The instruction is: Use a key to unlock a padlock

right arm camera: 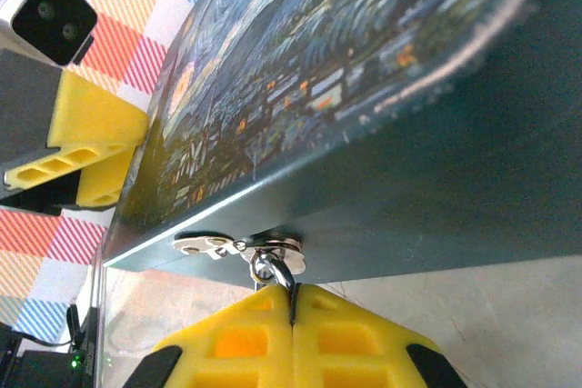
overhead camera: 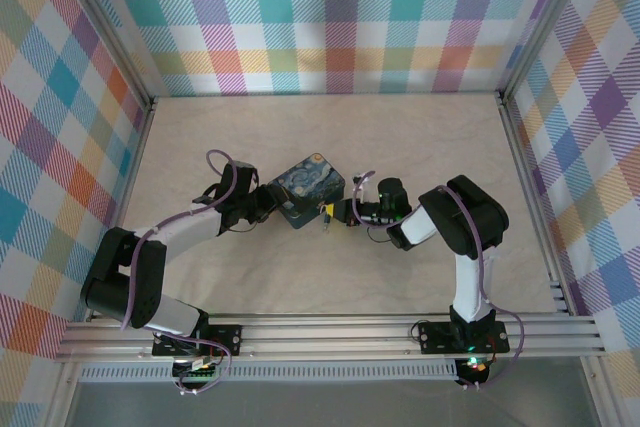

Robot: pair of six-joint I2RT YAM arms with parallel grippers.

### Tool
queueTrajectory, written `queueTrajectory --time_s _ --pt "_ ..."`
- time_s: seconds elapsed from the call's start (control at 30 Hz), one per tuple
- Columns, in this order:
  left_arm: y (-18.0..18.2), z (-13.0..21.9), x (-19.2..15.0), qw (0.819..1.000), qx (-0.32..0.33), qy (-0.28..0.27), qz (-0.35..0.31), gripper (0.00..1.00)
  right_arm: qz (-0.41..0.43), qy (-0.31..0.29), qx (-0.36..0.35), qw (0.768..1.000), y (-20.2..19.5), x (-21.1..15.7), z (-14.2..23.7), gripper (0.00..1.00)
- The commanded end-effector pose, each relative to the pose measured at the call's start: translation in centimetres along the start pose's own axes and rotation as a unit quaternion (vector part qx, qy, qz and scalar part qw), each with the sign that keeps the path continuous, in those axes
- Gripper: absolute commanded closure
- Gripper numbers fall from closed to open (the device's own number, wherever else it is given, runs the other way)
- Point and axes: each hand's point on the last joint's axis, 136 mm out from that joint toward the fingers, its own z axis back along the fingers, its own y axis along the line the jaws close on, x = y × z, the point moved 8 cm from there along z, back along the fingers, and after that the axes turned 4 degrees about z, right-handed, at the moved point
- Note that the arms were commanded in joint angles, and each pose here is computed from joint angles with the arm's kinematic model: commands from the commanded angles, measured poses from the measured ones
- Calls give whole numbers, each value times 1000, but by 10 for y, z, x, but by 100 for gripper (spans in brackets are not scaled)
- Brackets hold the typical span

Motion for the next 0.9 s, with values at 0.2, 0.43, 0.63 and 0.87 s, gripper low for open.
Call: queueTrajectory --time_s 0.2,0.43,0.63,0.87 --pt "23 -4 -17 998 56 33 4 60 -21 -73 10 997 6 19 4 100" --pt "26 -4 -19 998 60 33 4 60 -30 -85 -3 996 4 20 5 100" --pt "26 -4 -18 998 59 32 5 60 -32 -97 -11 995 2 23 5 100" --pt "21 1 -17 998 53 28 5 57 -29 -110 -24 993 0 24 10 100"
